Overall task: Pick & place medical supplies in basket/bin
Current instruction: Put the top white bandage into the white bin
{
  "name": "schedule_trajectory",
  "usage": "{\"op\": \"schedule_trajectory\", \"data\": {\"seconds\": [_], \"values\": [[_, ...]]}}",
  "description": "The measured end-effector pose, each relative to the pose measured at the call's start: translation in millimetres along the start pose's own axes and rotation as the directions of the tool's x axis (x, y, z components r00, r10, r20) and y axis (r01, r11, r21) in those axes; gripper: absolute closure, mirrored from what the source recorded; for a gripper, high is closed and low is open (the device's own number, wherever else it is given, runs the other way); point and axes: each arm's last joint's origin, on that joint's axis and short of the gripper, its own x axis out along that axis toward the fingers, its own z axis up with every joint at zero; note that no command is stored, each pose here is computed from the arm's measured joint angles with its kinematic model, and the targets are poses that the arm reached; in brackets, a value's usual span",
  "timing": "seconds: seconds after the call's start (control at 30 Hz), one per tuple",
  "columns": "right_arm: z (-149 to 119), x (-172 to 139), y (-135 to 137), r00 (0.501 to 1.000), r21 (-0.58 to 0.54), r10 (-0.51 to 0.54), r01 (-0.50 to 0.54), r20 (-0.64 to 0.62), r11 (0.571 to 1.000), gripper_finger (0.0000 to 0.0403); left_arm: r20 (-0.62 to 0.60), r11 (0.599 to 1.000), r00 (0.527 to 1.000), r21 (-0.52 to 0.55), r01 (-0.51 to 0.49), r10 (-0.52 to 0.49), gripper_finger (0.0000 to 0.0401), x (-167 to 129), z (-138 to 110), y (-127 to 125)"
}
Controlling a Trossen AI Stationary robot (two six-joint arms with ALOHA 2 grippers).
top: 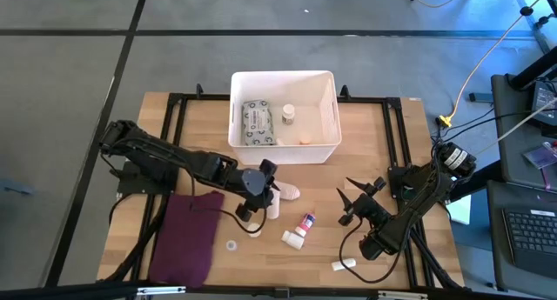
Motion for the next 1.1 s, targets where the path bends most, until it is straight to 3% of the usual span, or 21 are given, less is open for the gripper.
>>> {"op": "schedule_trajectory", "data": {"seconds": [0.3,0.63,0.77,0.93,1.1], "values": [[0,0,0,1.000,0.000,0.000,0.000,0.000,1.000,0.0196,-0.030,0.999,1.000,0.035,0.011,-0.010,0.0091,1,-3,-1],[0,0,0,1.000,0.000,0.000,0.000,0.000,1.000,0.0196,-0.035,0.996,0.999,-0.087,0.013,-0.016,0.0087,1,-3,-2],[0,0,0,1.000,0.000,0.000,0.000,0.000,1.000,0.0196,0.036,0.992,0.999,-0.129,0.004,0.001,0.0087,1,4,-1],[0,0,0,1.000,0.000,0.000,0.000,0.000,1.000,0.0196,0.040,0.999,0.999,0.037,0.020,-0.022,0.0089,1,4,-2],[0,0,0,1.000,0.001,0.000,0.000,0.000,1.000,0.0196,0.012,0.978,0.999,0.209,0.029,-0.033,0.0091,15,1,-2]]}}
